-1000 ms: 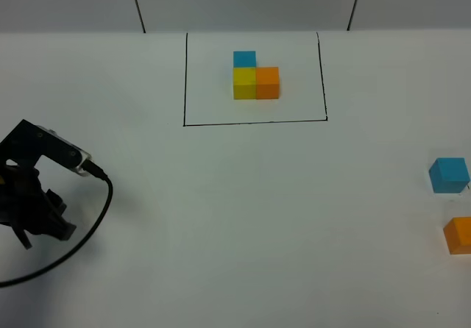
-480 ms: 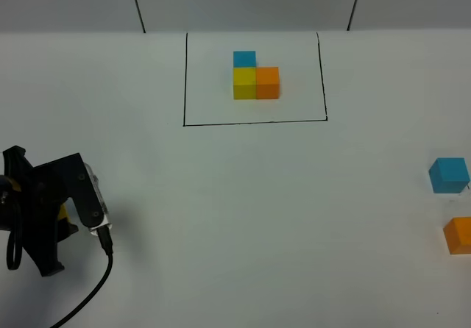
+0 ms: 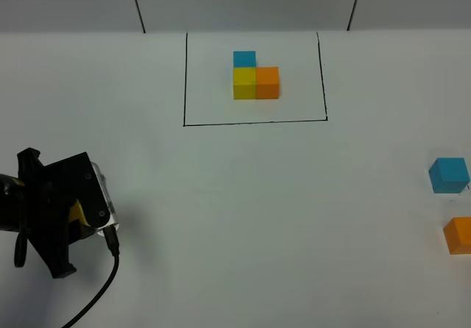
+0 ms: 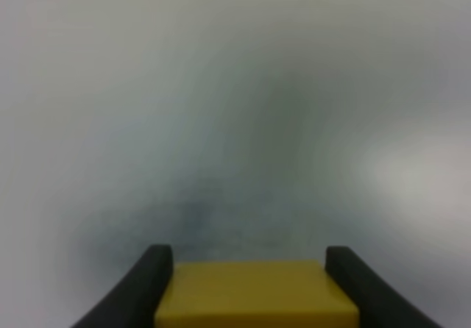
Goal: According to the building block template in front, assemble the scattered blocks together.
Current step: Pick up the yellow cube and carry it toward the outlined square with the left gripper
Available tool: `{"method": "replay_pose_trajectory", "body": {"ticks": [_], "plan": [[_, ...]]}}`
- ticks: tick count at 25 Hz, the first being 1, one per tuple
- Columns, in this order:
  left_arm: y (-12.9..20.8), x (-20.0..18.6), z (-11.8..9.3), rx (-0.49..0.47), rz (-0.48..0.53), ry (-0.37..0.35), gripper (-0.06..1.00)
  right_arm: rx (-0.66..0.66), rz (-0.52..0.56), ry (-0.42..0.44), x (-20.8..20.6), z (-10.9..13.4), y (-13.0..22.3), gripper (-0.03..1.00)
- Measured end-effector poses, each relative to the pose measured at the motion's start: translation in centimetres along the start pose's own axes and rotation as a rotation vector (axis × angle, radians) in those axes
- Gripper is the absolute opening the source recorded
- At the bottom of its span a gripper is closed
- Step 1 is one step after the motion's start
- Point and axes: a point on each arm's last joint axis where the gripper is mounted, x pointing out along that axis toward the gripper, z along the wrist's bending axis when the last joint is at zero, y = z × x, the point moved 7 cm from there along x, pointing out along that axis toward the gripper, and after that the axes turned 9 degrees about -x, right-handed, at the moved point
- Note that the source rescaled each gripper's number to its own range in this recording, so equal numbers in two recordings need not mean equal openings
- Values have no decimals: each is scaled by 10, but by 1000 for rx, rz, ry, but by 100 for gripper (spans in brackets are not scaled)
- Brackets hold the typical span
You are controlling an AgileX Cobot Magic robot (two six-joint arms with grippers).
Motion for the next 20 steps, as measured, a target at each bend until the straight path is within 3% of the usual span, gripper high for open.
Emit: {"method": "replay_pose_trajectory", "body": {"ticks": [12, 20], "plan": [[-16, -4, 6, -62, -63, -5, 47, 0, 0, 0, 0, 0, 0, 0], [-66, -25, 10, 41, -146, 42, 47, 0, 0, 0, 0, 0, 0, 0]]}}
